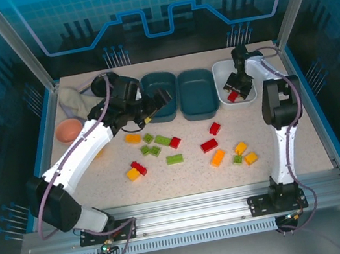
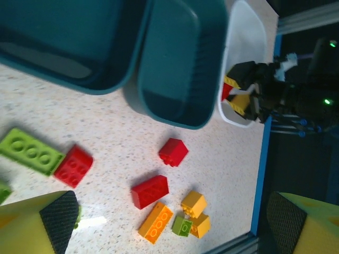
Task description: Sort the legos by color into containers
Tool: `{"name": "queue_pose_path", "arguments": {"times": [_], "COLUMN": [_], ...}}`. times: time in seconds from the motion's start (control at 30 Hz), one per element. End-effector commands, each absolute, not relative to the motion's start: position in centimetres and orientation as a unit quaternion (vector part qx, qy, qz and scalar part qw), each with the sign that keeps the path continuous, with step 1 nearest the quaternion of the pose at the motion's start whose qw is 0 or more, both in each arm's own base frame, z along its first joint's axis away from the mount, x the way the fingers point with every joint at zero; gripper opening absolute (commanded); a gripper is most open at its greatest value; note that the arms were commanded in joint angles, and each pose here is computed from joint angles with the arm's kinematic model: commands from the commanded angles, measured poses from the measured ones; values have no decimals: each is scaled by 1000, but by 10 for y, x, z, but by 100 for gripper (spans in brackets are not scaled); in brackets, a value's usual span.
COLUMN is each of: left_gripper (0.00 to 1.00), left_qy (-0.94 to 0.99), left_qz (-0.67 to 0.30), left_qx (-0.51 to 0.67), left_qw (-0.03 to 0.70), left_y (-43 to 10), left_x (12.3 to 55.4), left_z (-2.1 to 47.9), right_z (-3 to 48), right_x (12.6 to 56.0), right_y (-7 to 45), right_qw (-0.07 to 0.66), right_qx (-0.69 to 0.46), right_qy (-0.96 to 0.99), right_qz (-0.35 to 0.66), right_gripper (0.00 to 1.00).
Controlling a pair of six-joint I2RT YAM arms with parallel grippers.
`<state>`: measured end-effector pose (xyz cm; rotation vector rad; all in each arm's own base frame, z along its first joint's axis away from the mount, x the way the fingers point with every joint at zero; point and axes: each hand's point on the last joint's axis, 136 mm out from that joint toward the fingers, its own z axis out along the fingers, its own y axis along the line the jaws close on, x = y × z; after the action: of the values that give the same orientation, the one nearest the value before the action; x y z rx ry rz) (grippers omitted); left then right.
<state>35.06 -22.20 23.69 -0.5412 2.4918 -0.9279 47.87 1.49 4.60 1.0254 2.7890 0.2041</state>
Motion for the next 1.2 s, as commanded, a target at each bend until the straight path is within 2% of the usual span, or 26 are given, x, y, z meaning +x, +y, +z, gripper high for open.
{"name": "queue_pose_path", "arguments": {"times": [0.0, 0.07, 0.2, 0.3, 0.4, 0.53, 0.67, 0.93, 1.03, 1.17], "left_gripper": [94, 93, 90, 88, 87, 88, 89, 89, 85, 72], "left_qy": [898, 892, 858, 830, 819, 805, 790, 786, 782, 781], "left_qz": [-278, -241, -200, -185, -167, -141, -137, -123, -112, -105], "left_qx": [-287, -347, -459, -520, -546, -576, -597, -605, -613, -616], "left_qw": [187, 162, 114, 85, 58, 22, 20, 2, -8, -10], "left_y": [-175, -145, -101, -85, -82, -84, -86, -90, -90, -89], "left_x": [333, 324, 309, 308, 317, 329, 348, 371, 368, 368], "left_z": [219, 201, 166, 142, 118, 90, 73, 42, 31, 22], "right_z": [93, 133, 212, 257, 271, 268, 253, 226, 224, 222], "right_x": [486, 490, 483, 457, 412, 352, 308, 268, 264, 264], "right_y": [22, 33, 80, 147, 208, 253, 275, 281, 279, 277], "right_qw": [116, 169, 288, 374, 409, 424, 401, 356, 352, 349], "right_qx": [307, 272, 165, 21, -103, -186, -224, -230, -228, -227], "right_qy": [941, 943, 934, 904, 868, 831, 827, 843, 846, 849], "right_qz": [85, 94, 135, 209, 262, 309, 325, 332, 331, 325], "right_gripper": [71, 75, 76, 76, 77, 77, 78, 77, 77, 76]}}
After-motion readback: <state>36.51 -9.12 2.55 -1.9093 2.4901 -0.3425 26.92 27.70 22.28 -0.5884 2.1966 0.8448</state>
